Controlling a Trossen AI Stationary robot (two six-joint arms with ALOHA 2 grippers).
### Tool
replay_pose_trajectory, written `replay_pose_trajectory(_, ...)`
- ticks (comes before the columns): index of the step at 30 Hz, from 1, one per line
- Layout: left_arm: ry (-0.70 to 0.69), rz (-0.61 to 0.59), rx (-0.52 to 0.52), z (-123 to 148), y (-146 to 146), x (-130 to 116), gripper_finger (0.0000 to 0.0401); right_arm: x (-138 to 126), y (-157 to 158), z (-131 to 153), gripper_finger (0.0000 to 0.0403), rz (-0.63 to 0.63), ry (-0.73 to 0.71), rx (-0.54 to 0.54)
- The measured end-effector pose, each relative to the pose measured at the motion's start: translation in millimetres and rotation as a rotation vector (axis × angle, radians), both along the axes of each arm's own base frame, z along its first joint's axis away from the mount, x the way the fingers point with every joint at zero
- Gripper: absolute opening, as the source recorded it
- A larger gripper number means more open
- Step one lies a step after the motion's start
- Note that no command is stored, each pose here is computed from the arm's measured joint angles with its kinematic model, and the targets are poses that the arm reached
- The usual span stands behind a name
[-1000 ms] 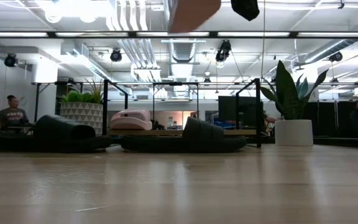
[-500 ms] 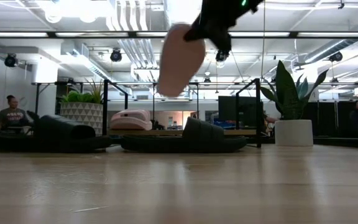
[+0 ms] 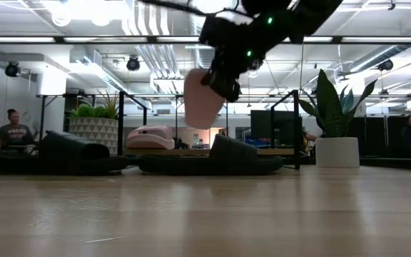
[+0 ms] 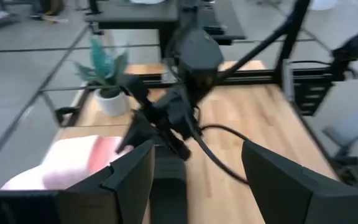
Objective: Pick and place slides into the shelf
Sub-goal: Put the pink slides on the shelf
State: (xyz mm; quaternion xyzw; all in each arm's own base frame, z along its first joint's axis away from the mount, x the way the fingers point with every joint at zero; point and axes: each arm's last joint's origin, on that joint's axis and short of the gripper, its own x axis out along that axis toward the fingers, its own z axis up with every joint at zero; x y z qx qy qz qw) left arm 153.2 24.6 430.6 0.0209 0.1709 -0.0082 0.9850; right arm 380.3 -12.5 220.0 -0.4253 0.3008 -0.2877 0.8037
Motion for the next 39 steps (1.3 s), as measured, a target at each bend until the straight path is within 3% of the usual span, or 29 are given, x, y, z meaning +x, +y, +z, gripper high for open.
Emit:
replay_pose_trajectory(8,0.005,0.025,0.008,-0.4,1.0,1.4,0.0226,17.7,-9.0,-31.7,0.0018,0.018,0.049,-0.085)
replay_pose_trajectory(15,0.018,0.025,0.005,-2.4,1.8,5.3,0.0226,22.5,-24.4,-56.0,0.0018,-0.014,0.114,-0.082)
replay_pose_trajectory(31,0.058,0.024,-0.002,-9.3,4.1,16.9,0.0226,29.6,-30.8,-50.3,0.0018,0.042,0.087,-0.026)
replay_pose_trajectory(39,0.072,0.023,-0.004,-12.3,4.6,19.5,0.0226,32.6,-44.2,-48.1,0.002,0.042,0.103,0.081)
